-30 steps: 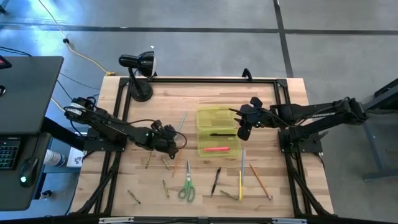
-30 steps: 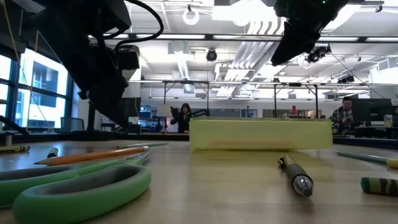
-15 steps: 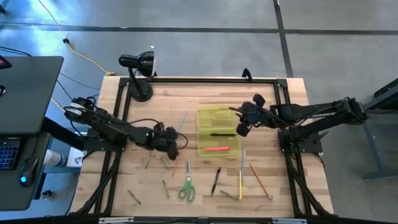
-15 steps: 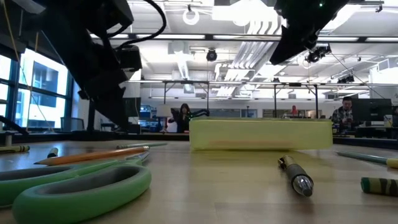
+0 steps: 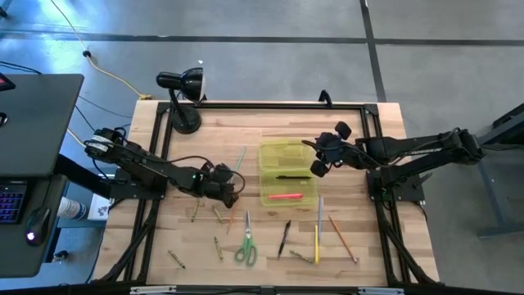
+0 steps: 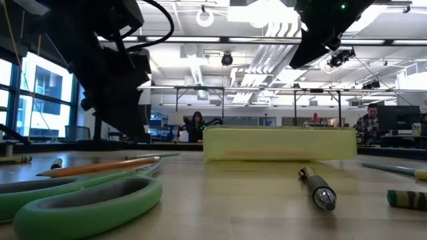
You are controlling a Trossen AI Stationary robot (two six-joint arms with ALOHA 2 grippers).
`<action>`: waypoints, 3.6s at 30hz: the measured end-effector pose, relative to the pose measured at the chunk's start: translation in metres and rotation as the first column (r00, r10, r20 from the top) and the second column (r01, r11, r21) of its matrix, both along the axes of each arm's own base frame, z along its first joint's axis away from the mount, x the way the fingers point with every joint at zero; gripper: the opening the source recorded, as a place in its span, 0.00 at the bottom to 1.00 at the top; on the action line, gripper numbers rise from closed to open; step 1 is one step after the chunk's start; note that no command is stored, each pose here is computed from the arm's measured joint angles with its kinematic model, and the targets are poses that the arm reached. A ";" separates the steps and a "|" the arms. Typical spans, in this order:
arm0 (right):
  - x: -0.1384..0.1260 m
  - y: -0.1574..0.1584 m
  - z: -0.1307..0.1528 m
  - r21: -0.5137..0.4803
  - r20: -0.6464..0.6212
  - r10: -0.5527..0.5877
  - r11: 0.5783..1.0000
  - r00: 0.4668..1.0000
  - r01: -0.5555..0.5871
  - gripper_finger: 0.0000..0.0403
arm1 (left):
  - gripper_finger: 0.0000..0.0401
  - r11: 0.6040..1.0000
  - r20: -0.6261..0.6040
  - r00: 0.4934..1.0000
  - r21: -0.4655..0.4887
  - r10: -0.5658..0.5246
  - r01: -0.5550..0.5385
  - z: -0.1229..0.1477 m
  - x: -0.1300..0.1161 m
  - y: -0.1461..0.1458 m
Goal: Pick & place school supplies into a supply box
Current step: Put the blue pencil into the yellow supply box
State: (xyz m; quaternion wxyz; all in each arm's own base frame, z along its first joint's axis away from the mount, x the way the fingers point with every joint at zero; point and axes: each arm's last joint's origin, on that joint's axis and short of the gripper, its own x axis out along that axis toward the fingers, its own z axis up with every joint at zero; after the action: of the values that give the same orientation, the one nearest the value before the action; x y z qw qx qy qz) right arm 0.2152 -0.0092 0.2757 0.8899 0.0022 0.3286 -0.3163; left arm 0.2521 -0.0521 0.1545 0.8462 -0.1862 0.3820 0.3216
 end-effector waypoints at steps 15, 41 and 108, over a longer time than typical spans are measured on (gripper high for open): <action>0.000 0.000 0.000 -0.004 -0.001 0.007 1.000 1.000 -0.007 0.26 | 0.43 0.991 -0.022 0.991 0.000 0.132 -0.132 -0.044 0.011 -0.003; 0.001 0.000 0.001 -0.003 0.010 0.008 1.000 1.000 -0.008 0.26 | 0.42 0.924 0.252 0.930 0.205 0.269 -0.323 -0.099 -0.004 -0.049; 0.002 0.001 0.002 0.003 0.014 0.035 0.999 0.999 -0.035 0.26 | 0.08 0.842 -0.026 0.851 0.129 -0.525 0.524 0.009 0.129 -0.002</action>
State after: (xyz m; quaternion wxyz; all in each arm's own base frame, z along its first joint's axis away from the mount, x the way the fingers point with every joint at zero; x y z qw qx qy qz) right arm 0.2175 -0.0085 0.2774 0.8976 -0.0003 0.3230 -0.3001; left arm 0.3815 -0.0539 0.1634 0.9142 -0.0204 0.3919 0.1017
